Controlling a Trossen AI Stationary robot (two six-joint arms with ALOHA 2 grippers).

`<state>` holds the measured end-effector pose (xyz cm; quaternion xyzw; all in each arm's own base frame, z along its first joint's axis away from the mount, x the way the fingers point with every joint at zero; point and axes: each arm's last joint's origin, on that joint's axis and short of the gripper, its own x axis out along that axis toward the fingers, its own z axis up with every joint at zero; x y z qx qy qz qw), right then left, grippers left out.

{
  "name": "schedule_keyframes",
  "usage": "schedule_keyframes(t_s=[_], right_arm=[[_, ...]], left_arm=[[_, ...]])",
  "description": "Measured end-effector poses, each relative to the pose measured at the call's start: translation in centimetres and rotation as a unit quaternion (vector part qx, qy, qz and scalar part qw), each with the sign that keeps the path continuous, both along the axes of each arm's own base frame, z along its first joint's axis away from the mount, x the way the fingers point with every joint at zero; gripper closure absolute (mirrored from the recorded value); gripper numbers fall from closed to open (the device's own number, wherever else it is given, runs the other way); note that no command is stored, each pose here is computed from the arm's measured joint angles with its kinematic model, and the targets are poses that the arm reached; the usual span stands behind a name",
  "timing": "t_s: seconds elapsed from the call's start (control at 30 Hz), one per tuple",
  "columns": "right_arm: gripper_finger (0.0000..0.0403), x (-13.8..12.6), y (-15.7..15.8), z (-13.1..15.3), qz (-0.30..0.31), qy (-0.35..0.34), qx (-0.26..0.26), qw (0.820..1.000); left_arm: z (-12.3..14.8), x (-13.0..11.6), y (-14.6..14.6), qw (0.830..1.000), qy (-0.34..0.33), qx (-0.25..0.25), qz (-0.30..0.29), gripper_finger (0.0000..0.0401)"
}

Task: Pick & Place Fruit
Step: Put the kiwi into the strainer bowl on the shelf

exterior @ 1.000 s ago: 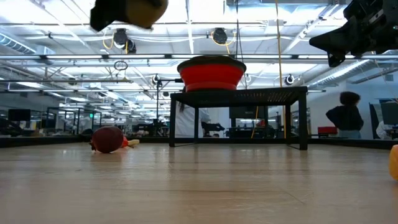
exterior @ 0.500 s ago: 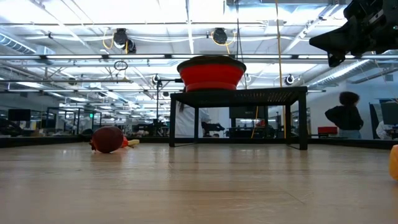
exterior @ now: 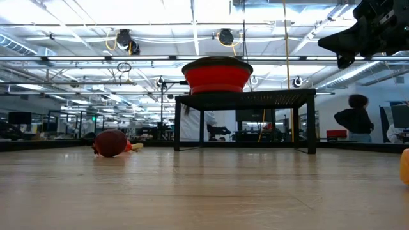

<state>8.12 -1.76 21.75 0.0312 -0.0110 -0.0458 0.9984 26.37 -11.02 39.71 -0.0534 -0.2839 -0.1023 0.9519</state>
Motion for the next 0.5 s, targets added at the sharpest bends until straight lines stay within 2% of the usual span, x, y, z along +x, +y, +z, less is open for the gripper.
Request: schedule_keyframes(t_s=[0.33, 0.4, 0.5], right_arm=[[0.0403, 0.0, 0.0, 0.0, 0.0, 0.0, 0.0, 1.0], [0.0403, 0.0, 0.0, 0.0, 0.0, 0.0, 0.0, 1.0], [0.0403, 0.0, 0.0, 0.0, 0.0, 0.0, 0.0, 1.0]], left_arm=[[0.17, -0.1, 0.04, 1.0, -0.012, 0.005, -0.005, 0.0202], [0.15, -0.06, 0.17, 1.0, -0.005, -0.016, 0.009, 0.0202], [0.08, 0.02, 0.59, 0.995, 0.014, -0.084, 0.052, 0.0196]])
